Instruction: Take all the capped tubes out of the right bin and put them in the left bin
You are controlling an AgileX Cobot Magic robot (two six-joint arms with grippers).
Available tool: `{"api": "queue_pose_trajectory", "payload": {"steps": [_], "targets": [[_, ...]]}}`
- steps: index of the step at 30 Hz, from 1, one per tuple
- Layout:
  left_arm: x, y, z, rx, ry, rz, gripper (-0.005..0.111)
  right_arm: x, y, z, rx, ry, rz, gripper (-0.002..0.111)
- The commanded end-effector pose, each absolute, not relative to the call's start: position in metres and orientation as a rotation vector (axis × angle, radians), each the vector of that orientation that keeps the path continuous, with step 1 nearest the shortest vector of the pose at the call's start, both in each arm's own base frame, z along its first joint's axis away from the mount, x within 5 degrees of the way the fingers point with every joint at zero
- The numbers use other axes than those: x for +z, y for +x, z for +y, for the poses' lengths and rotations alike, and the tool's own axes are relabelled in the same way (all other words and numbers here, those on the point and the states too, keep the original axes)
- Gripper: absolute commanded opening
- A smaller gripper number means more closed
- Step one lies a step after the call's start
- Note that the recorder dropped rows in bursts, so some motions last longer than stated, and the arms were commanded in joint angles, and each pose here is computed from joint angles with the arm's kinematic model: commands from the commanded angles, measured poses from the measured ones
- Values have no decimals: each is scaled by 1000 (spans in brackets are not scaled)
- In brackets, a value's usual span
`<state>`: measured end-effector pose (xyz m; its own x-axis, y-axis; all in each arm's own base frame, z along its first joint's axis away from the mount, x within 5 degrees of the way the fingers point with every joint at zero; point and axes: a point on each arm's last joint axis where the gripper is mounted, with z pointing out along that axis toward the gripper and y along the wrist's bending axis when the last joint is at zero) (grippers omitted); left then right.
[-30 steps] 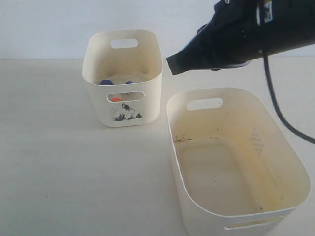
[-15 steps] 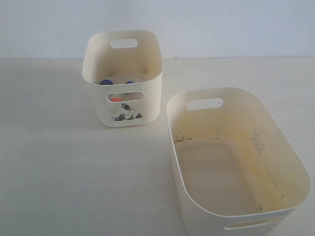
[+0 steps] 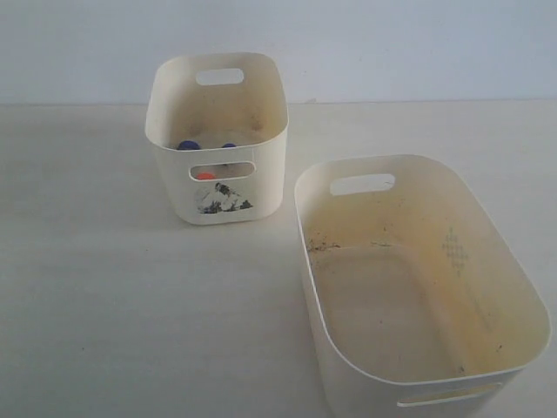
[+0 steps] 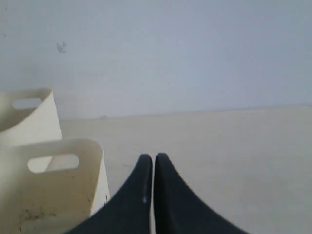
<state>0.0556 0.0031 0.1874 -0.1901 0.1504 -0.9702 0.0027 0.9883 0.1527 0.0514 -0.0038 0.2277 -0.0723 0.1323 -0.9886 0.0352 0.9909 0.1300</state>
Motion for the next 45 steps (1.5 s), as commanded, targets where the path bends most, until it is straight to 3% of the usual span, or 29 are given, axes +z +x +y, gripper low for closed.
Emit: {"api": "queue_pose_trajectory", "payload": {"steps": [1, 5, 25, 45], "targets": [[190, 55, 3, 124, 102, 1740, 4, 204, 55, -4, 36, 101, 1719, 1], [190, 55, 3, 124, 102, 1740, 4, 188, 56, -4, 23, 89, 1766, 1], [190, 55, 3, 124, 101, 1740, 4, 184, 54, 1, -24, -88, 1809, 1], [190, 55, 3, 124, 101, 1740, 4, 183, 54, -5, -80, 41, 1817, 1]]}}
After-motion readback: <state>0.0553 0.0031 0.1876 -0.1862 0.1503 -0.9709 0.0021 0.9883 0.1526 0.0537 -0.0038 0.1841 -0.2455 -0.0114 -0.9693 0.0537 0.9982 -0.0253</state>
